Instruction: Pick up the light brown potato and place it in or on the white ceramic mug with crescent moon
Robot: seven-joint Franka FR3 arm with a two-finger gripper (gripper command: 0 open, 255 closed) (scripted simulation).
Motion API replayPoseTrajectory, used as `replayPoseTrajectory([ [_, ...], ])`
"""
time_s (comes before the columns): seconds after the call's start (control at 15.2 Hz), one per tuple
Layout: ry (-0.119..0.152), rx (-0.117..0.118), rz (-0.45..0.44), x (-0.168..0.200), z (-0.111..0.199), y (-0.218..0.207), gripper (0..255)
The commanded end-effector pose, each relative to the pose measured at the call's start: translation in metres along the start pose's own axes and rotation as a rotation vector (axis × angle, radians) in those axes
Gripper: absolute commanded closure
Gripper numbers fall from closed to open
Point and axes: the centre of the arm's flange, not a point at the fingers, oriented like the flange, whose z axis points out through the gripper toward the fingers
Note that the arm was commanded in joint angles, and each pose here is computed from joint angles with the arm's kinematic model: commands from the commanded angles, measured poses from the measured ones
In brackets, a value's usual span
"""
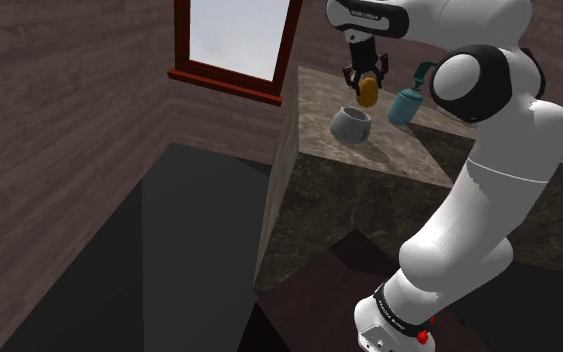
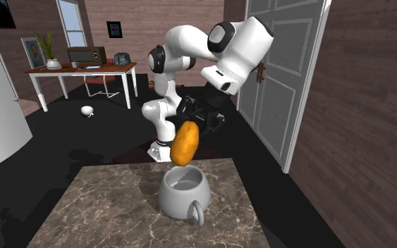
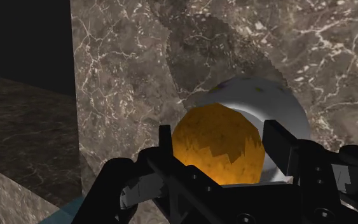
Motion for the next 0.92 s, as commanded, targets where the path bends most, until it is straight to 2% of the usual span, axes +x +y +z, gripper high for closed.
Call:
replayPoseTrajectory([
  [0.0,0.001,0.000,0.000,0.024,0.000,0.006,255],
  [0.13,0.001,0.000,0.000,0.047,0.002,0.015,255],
  [0.86,0.001,0.000,0.000,0.052,0.051,-0.016,255],
])
